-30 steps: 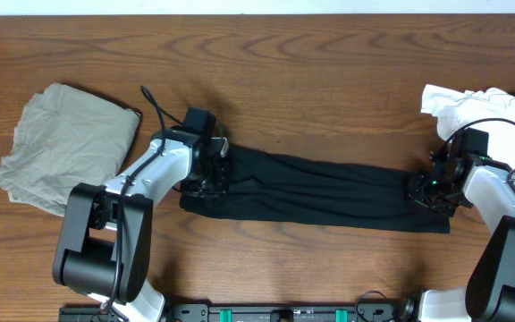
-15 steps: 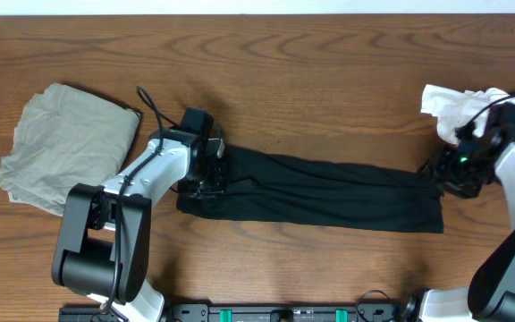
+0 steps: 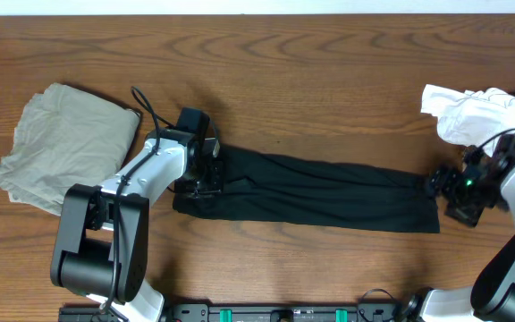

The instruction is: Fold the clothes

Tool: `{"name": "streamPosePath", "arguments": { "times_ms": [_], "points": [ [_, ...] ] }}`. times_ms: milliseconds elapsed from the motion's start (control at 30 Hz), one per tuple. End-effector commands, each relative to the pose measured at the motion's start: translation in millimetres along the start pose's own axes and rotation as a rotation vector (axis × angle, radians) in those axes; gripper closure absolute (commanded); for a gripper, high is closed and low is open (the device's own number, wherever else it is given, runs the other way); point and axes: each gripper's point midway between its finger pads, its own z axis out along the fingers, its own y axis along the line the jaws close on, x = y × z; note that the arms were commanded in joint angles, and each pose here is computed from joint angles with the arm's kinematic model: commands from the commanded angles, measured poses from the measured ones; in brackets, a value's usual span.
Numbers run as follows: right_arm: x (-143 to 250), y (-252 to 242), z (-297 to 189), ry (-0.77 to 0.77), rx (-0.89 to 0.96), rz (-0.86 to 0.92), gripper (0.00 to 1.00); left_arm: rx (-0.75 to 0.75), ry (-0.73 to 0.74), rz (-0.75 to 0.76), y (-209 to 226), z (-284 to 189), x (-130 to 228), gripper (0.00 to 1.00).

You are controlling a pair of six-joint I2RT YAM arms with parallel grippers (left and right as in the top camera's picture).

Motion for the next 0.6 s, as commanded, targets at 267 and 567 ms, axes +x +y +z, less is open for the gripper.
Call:
{"name": "streamPosePath", "arguments": {
  "times_ms": [267,567],
  "points": [
    [7,-7,22,-0.022,-0.032,-0.003,0.14,-0.141,0.046,-0.036,34,12,14,0.94],
    [19,4,39,-0.025,-0.139,-0.014,0.31,-0.142,0.056,-0.038,34,12,16,0.94]
  ]
}}
